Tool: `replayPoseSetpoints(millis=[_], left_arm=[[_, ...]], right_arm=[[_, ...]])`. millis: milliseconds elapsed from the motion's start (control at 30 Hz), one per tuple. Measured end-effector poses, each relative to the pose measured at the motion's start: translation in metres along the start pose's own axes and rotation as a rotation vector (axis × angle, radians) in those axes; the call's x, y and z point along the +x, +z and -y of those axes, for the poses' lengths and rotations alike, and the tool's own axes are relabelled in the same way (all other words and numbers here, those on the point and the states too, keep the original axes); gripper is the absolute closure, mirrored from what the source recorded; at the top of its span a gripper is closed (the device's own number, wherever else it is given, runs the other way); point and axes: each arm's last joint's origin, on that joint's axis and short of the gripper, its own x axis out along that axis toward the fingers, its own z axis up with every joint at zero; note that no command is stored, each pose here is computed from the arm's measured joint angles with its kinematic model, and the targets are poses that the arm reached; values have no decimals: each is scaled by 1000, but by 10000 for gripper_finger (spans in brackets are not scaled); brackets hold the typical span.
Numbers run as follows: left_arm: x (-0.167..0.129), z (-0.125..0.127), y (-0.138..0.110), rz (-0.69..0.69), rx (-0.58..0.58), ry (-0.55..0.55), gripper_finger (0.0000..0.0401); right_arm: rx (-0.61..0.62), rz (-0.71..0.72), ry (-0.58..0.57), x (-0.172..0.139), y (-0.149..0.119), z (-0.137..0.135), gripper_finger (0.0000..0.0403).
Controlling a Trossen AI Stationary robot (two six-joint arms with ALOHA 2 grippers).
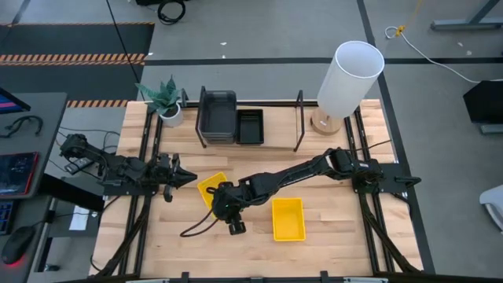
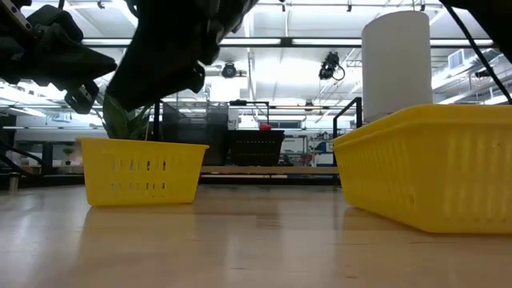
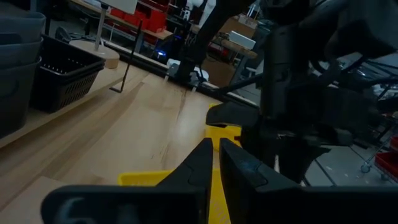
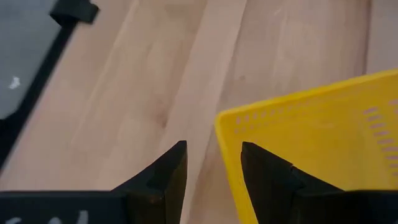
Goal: Stack baskets on shelf by color
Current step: Stack the left yellow basket on top of the right yellow basket
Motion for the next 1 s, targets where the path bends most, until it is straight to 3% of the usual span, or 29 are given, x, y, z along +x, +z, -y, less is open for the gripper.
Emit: replayPoseSetpoints(millis=[433, 833, 1000], left_arm=[[0, 0, 0, 0, 0, 0, 366], [0, 0, 0, 0, 0, 0, 373], [0, 0, 0, 0, 0, 0, 367]], right_arm=[[-145, -47, -12, 1, -6, 1, 229], [-150, -152, -34, 18, -33, 3, 230], [-154, -163, -59, 18, -35, 4, 249]])
